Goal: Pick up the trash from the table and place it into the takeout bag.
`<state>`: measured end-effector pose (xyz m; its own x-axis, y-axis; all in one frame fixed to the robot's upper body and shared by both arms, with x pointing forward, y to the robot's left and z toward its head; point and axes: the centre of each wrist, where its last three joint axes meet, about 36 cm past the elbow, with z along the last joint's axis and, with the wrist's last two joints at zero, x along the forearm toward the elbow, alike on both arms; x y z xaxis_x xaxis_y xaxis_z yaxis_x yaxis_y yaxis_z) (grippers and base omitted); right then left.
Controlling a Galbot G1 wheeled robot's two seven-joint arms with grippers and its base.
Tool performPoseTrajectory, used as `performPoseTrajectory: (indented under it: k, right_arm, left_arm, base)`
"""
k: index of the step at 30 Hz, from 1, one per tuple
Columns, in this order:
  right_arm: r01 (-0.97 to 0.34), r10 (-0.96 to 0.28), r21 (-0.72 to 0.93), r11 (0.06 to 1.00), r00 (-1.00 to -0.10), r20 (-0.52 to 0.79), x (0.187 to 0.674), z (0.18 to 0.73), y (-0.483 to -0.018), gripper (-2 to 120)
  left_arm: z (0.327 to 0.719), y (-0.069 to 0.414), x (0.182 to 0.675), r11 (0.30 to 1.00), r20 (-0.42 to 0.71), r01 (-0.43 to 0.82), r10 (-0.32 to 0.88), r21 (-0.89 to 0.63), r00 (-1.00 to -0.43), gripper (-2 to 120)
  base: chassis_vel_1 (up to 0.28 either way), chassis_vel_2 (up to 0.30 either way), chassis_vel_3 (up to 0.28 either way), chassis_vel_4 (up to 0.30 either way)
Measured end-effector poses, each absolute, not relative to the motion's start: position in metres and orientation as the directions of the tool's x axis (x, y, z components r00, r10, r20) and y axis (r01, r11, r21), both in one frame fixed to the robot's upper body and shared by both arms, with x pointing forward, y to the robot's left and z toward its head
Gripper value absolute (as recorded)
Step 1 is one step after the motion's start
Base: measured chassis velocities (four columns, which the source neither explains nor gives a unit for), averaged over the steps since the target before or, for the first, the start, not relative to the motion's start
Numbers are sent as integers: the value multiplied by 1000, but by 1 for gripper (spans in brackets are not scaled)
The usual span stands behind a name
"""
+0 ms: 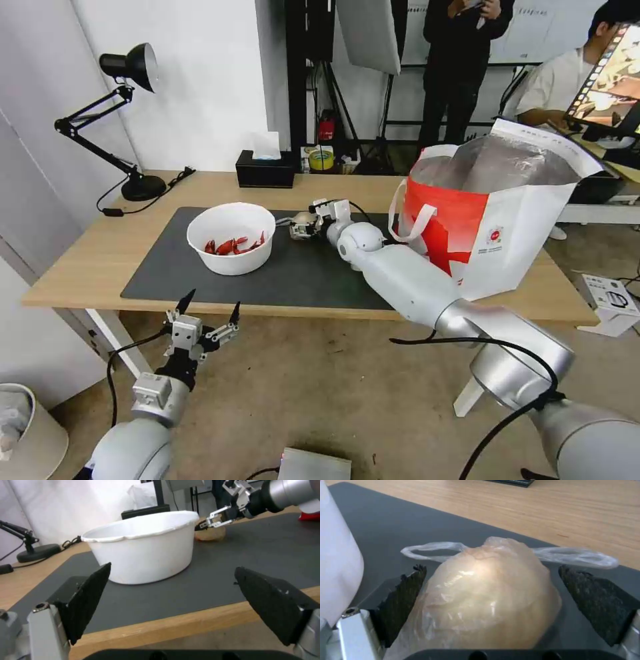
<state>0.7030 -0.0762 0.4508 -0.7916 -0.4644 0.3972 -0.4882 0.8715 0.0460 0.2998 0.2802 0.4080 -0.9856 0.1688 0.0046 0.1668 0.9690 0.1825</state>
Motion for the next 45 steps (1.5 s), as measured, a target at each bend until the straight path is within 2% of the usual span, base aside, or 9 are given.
performPoseTrajectory:
  k: [5,8,12,16,19,24,30,38,45]
  right_arm:
    - [-503,-478,47,863,-781,402,705,449,-74,100]
    - [-509,-482,44,860,-778,403,706,449,-71,94]
    - [-511,-483,43,859,-778,403,705,450,-70,75]
    - [-509,-481,42,860,-779,403,705,449,-70,65]
    - [-506,-476,38,862,-781,403,705,449,-72,49]
    - [-498,-468,34,866,-786,405,703,447,-76,36]
    - [-488,-457,34,872,-788,414,699,443,-83,10]
    - [-487,-472,65,871,-792,387,690,449,-87,4]
    - [-532,-521,14,846,-822,231,651,511,-101,4]
  left_arm:
    - [408,282,299,969,0,163,166,185,-986,100]
    - [409,283,299,969,-4,160,164,188,-986,100]
    - [408,284,299,969,-10,160,165,187,-986,100]
    - [407,283,299,969,-8,164,168,184,-986,100]
    - [405,280,299,969,-6,169,173,180,-985,100]
    - [405,280,299,969,-8,171,175,180,-985,100]
    - [403,279,299,968,-7,176,180,180,-984,100]
    - [402,277,299,967,-7,182,186,180,-983,100]
    - [402,275,300,967,-10,182,187,177,-982,100]
  base:
    - [0,0,0,0]
    - [0,0,0,0]
    - [0,0,0,0]
    - [0,0,0,0]
    - [0,0,0,0]
    - [0,0,0,0]
    - [0,0,0,0]
    - [0,0,0,0]
    - [0,0,0,0]
